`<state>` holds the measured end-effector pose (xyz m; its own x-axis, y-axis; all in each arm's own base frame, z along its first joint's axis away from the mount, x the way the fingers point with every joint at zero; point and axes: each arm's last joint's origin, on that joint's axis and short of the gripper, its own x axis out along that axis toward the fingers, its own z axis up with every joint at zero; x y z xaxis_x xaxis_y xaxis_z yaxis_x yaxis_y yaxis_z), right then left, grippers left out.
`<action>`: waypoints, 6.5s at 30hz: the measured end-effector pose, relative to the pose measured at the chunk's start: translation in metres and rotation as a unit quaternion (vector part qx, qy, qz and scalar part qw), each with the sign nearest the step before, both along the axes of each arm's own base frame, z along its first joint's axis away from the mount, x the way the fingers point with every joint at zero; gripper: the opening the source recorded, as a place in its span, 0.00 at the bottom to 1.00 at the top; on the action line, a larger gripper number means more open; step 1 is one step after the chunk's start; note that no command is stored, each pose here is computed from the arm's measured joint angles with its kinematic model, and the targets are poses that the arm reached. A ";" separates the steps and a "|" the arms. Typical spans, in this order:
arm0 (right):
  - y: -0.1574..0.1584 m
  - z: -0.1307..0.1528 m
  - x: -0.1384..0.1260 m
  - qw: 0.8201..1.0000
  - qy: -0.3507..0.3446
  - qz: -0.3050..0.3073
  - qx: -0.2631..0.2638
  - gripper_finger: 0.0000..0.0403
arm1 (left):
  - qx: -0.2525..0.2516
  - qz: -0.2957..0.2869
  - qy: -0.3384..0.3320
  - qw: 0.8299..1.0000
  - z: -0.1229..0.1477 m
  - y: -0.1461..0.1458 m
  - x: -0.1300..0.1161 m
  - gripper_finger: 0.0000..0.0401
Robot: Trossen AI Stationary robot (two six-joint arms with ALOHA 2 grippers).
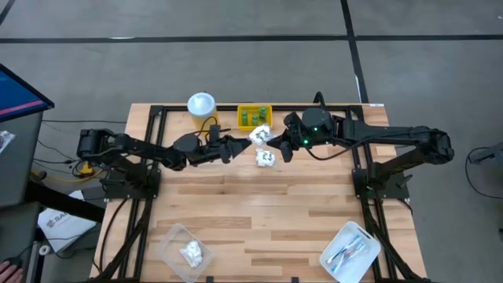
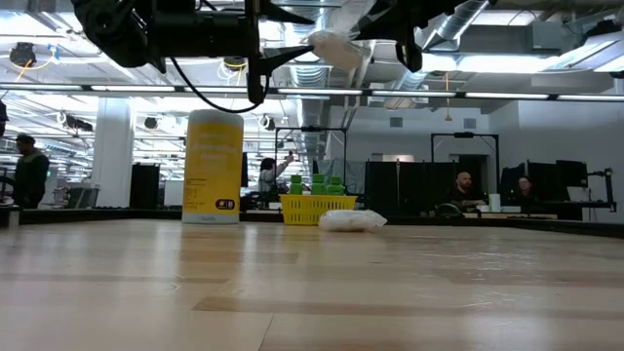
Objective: Pick & Place Travel size toiletries
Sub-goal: Put the right white cotton pack into the transparent bin, then put the white cotton pack into the transparent bin
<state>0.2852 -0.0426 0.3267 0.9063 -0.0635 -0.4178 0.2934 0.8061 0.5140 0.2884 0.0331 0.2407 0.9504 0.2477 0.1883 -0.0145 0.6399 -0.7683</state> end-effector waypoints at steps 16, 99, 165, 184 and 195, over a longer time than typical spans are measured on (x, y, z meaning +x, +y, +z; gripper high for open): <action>0.009 0.000 0.001 1.000 0.001 0.023 -0.011 0.00 | 0.000 0.004 0.004 1.000 -0.001 0.004 0.000 0.01; 0.017 -0.092 0.025 0.957 0.274 0.028 0.094 0.51 | -0.081 -0.509 0.427 0.743 -0.014 -0.179 -0.131 0.57; 0.035 -0.032 0.059 0.980 0.193 0.020 0.042 0.00 | 0.051 -0.114 0.224 0.966 0.032 -0.045 -0.088 0.65; 0.053 -0.011 0.063 0.987 0.159 0.017 0.012 0.00 | 0.034 -0.128 0.169 0.977 0.033 -0.029 -0.067 0.65; 0.053 -0.010 0.063 0.987 0.158 0.017 0.012 0.00 | 0.030 -0.126 0.169 0.977 0.020 -0.027 -0.048 0.60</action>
<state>0.3480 0.0104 0.3162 0.7321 -0.0213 -0.6809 0.4146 0.8070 0.4206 0.2408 0.0061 0.2608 0.9902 -0.0050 -0.1395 -0.0962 0.6999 -0.7077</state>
